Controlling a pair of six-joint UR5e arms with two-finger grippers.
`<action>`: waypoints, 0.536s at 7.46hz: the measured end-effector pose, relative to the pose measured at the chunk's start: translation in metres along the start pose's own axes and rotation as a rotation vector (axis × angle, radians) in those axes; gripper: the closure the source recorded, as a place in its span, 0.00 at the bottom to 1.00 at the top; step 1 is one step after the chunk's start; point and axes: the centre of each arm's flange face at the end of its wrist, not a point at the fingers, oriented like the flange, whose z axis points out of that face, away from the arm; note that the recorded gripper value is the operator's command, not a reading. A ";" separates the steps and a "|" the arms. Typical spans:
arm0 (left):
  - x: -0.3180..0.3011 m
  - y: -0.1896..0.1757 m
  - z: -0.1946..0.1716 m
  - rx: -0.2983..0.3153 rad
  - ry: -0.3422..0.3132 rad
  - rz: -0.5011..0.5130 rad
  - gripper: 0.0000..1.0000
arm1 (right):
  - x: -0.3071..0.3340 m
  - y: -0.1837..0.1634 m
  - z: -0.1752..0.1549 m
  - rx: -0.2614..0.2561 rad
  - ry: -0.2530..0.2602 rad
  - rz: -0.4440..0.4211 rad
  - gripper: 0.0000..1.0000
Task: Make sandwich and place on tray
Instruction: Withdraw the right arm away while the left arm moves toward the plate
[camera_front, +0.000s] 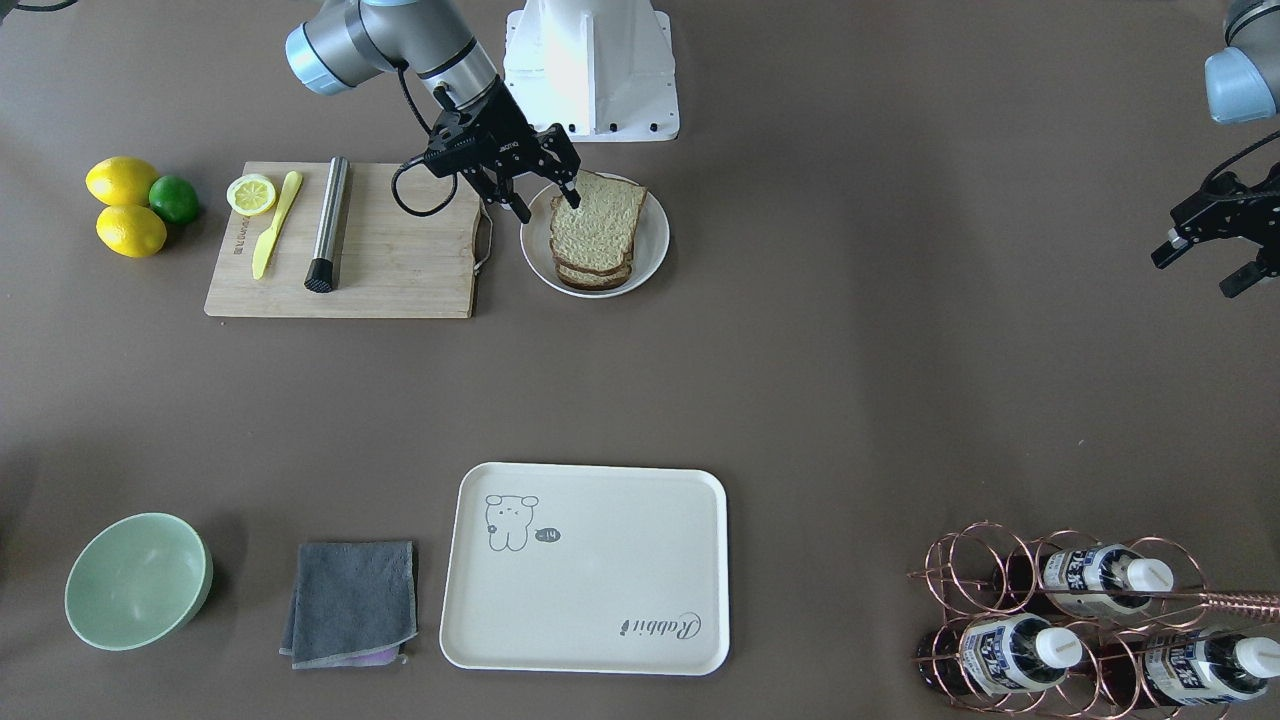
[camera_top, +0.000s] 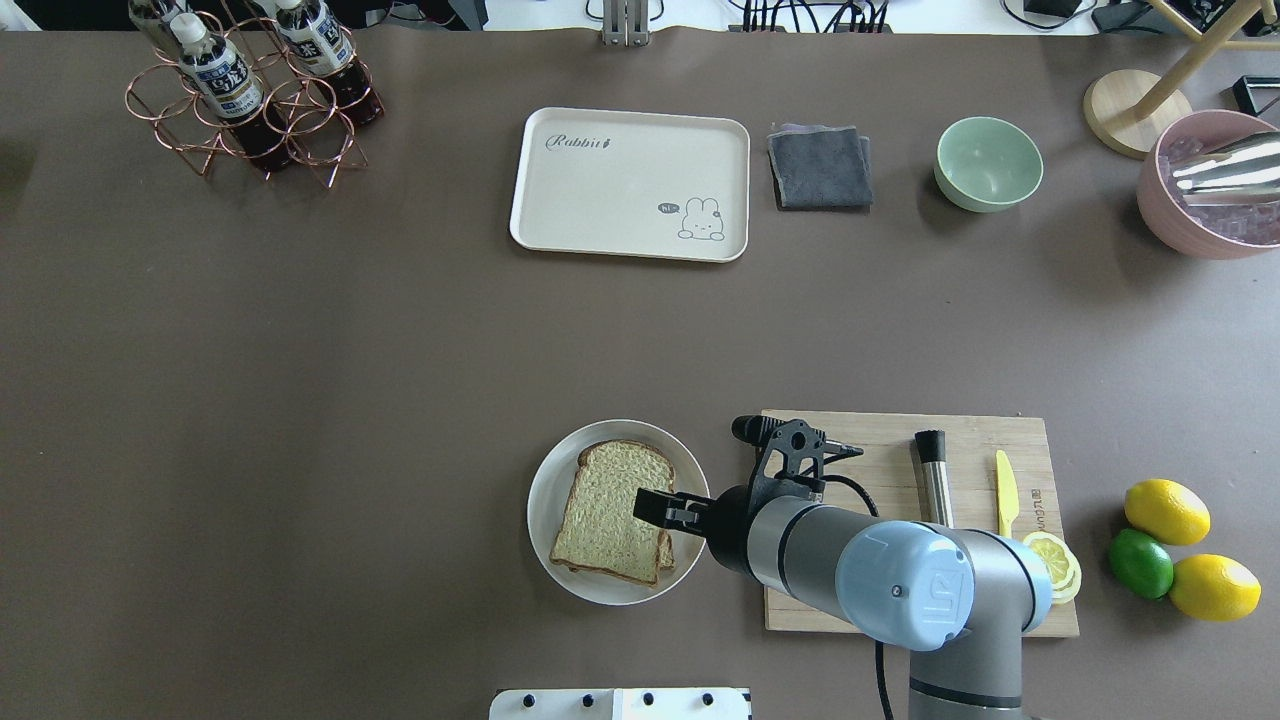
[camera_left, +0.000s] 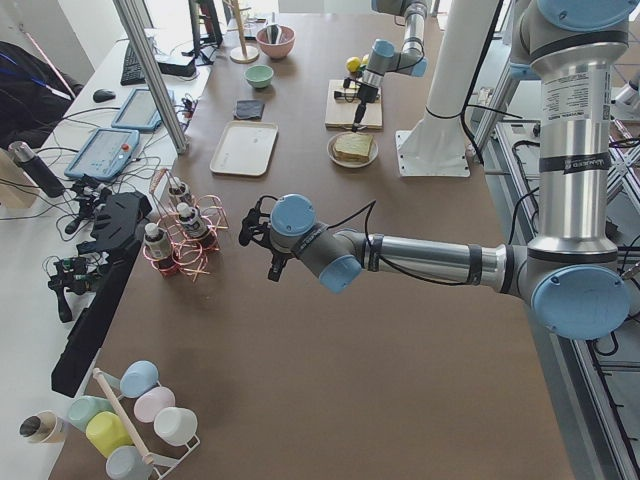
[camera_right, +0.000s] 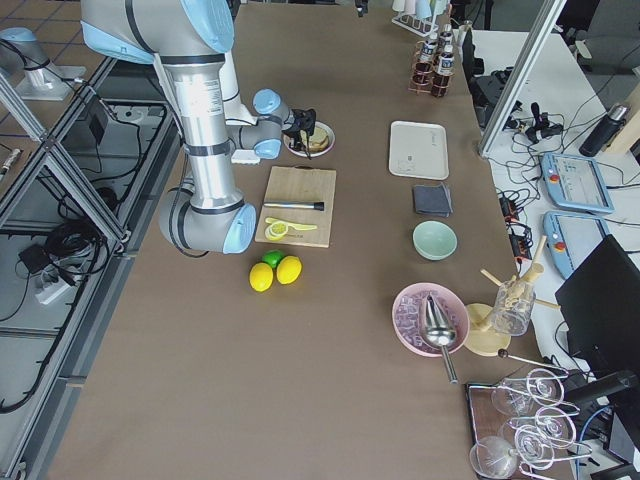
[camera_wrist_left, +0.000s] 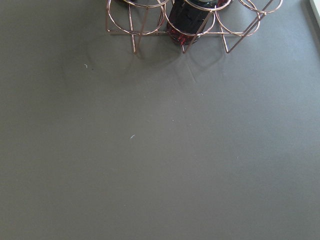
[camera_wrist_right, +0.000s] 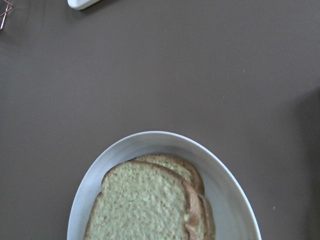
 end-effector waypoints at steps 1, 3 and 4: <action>0.004 0.002 -0.003 0.001 0.005 -0.009 0.02 | 0.005 -0.025 -0.005 -0.011 0.013 0.014 0.00; 0.030 0.000 -0.010 0.012 0.026 -0.058 0.02 | 0.017 -0.082 -0.021 -0.044 0.095 0.041 0.00; 0.048 -0.001 -0.007 0.006 0.039 -0.075 0.02 | 0.022 -0.106 -0.031 -0.060 0.153 0.036 0.00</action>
